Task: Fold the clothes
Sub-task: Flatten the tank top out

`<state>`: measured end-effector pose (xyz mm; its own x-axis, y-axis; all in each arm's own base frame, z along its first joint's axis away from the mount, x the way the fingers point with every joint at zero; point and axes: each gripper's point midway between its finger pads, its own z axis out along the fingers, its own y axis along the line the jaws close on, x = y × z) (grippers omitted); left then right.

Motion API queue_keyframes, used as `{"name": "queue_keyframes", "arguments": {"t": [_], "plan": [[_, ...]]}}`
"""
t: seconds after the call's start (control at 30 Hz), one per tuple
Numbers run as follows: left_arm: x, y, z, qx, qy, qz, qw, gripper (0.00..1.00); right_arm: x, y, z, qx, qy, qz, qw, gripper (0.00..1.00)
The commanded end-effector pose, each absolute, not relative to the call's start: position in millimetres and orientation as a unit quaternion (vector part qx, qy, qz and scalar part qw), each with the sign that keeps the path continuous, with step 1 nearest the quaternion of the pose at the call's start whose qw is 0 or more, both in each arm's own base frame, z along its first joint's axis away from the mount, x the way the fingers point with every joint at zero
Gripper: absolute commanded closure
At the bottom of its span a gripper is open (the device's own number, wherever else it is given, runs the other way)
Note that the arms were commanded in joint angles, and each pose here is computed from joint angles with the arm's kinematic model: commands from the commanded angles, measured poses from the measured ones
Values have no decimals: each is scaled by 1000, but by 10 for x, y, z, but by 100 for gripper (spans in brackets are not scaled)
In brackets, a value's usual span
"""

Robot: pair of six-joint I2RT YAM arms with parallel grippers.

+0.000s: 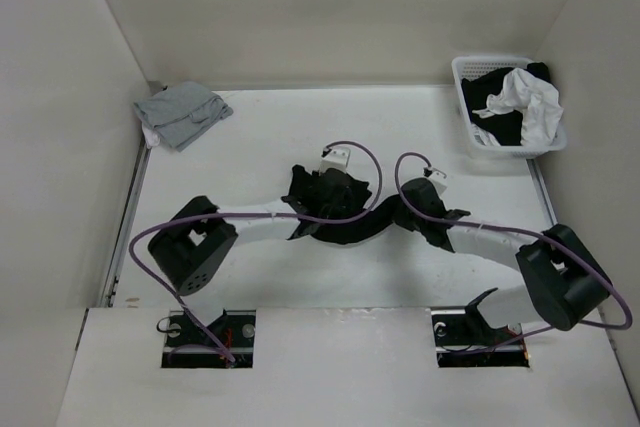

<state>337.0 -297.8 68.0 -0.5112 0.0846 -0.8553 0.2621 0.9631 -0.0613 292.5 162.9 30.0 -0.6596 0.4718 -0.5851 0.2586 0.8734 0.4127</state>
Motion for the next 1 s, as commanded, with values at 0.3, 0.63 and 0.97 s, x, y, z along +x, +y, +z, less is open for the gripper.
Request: {"name": "queue_keyframes", "arguments": {"t": [0.3,0.63,0.97], "plan": [[2824,-1712,3104,-102,702,-276,648,94,2851,1482,3675,141,677,262,673,100],[2244,-431,3733,-228,598,-253,725,94,1990,1217,5141,100,585,331,733,98],[2606,-838,2651,-261,690,-291,610,94,4106,2026,4198,86,673,288,675,99]]}}
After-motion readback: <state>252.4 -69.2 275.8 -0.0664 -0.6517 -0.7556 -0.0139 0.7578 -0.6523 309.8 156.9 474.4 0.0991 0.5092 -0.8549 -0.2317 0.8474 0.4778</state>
